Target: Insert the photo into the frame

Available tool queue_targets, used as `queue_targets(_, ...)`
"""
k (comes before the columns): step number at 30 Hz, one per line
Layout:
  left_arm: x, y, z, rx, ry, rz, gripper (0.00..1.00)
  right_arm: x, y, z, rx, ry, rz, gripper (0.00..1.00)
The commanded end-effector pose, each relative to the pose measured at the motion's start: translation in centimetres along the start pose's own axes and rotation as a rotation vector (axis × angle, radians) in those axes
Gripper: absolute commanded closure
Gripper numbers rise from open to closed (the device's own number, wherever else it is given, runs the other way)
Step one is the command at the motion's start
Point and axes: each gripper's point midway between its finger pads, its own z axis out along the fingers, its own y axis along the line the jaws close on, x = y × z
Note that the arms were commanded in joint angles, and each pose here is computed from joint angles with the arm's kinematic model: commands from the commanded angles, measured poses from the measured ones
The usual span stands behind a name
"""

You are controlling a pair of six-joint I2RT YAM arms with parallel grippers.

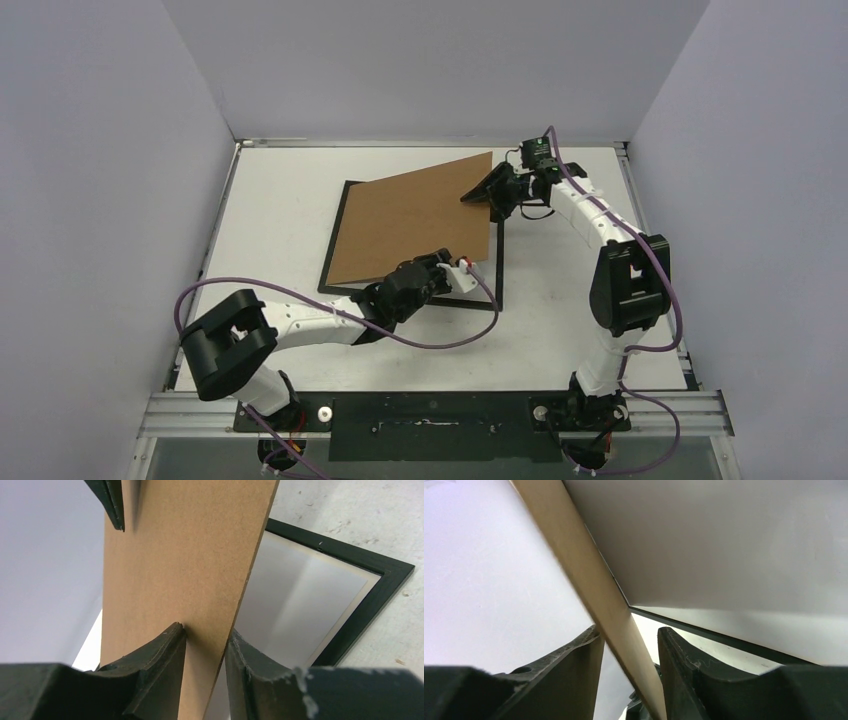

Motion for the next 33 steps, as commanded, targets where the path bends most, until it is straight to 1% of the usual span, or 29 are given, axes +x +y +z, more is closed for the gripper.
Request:
queue_targets(1, -1.1, 2.9, -0.7, -0.118, -0.009, -0.093, 0.71, 0.1, 1.1, -1.3, -0.028, -0.005, -0.04, 0.54)
queue_targets(8, -0.4, 4.2, -1.2, -0.171, 0.048, -0.231, 0.76, -2.3, 0.1, -2.9, -0.006, -0.078, -0.078, 0.38)
queue_targets(13, 0.2, 5.7, -1.3, -0.237, 0.073, -0.302, 0.77, -4.6, -0.2, -5.8, 0.018, -0.173, -0.12, 0.25)
queue_targets(16, 0.2, 6.3, -1.4, -0.263, 0.079, -0.328, 0.77, -6.2, -1.0, -8.1, 0.051, -0.256, -0.146, 0.2)
queue_targets(19, 0.2, 6.8, -1.6, -0.274, 0.081, -0.353, 0.78, -7.1, -3.0, -9.2, 0.123, -0.301, -0.17, 0.18)
queue_targets(21, 0.1, 7.0, -1.6, -0.278, 0.078, -0.366, 0.78, -7.3, -4.8, -8.9, 0.189, -0.304, -0.186, 0.18)
queue_targets(24, 0.1, 7.4, -1.6, -0.278, 0.082, -0.393, 0.78, -7.6, -6.9, -7.3, 0.259, -0.309, -0.24, 0.19)
queue_targets(26, 0.1, 7.7, -1.6, -0.282, 0.084, -0.412, 0.79, -7.8, -7.5, -6.0, 0.306, -0.308, -0.307, 0.2)
queue_targets(29, 0.1, 8.0, -1.6, -0.278, 0.079, -0.437, 0.81, -8.0, -6.8, -3.7, 0.355, -0.296, -0.419, 0.2)
queue_targets(33, 0.2, 8.1, -1.5, -0.274, 0.078, -0.459, 0.82, -8.3, -6.7, -0.4, 0.398, -0.279, -0.474, 0.19)
